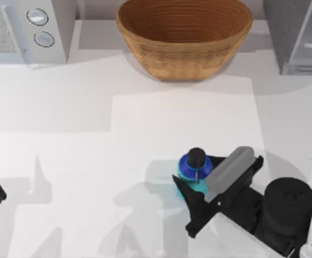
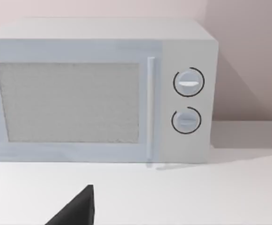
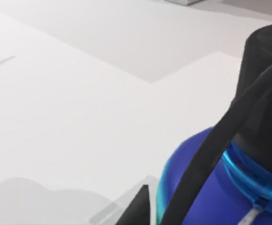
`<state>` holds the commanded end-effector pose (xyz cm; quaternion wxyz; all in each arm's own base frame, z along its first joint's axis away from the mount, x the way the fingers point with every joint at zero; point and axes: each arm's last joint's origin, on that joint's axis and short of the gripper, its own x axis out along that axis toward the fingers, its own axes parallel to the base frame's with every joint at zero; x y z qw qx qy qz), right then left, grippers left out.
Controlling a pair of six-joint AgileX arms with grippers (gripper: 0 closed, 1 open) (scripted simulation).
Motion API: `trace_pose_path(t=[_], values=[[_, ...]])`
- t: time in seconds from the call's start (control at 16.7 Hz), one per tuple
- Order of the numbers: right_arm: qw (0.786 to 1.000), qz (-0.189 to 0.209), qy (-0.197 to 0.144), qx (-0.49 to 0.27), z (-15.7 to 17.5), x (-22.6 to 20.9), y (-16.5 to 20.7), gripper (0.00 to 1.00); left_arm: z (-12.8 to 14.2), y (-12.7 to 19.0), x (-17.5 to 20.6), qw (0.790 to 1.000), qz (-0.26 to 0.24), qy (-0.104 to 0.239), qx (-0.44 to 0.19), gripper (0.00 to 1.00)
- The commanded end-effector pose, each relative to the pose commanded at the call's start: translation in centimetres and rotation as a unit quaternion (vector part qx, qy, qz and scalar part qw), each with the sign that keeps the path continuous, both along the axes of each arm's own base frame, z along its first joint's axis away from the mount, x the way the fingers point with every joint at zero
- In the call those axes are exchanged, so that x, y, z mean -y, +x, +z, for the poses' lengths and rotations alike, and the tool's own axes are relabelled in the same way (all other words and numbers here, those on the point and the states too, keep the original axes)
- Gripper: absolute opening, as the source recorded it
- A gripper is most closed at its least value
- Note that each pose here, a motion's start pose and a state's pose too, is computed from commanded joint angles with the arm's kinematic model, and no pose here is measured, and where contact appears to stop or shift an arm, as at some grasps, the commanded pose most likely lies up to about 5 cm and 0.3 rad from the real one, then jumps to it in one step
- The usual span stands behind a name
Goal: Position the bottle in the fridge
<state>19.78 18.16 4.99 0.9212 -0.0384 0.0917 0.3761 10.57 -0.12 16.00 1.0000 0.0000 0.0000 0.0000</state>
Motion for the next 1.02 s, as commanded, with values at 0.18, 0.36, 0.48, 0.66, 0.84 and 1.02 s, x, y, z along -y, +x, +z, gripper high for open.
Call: trace_pose_path(t=[0.18, 0.36, 0.48, 0.66, 0.84, 1.02], values=[[1.000, 0.000, 0.000, 0.000, 0.0, 0.0, 0.0, 0.01, 0.0, 0.0, 0.0, 1.000, 0.000, 0.000, 0.000, 1.00], [1.000, 0.000, 0.000, 0.000, 0.0, 0.0, 0.0, 0.01, 0.0, 0.0, 0.0, 1.000, 0.000, 0.000, 0.000, 1.00], [1.000, 0.000, 0.000, 0.000, 0.0, 0.0, 0.0, 0.01, 0.0, 0.0, 0.0, 1.000, 0.000, 0.000, 0.000, 1.00], [1.000, -0.001, 0.000, 0.000, 0.0, 0.1, 0.0, 0.01, 0.0, 0.0, 0.0, 1.000, 0.000, 0.000, 0.000, 1.00], [1.000, -0.001, -0.003, 0.002, 0.5, 0.7, 0.3, 0.01, 0.0, 0.0, 0.0, 1.000, 0.000, 0.000, 0.000, 1.00], [1.000, -0.005, -0.011, -0.001, 1.4, 2.7, 0.6, 0.01, 0.0, 0.0, 0.0, 1.000, 0.000, 0.000, 0.000, 1.00]])
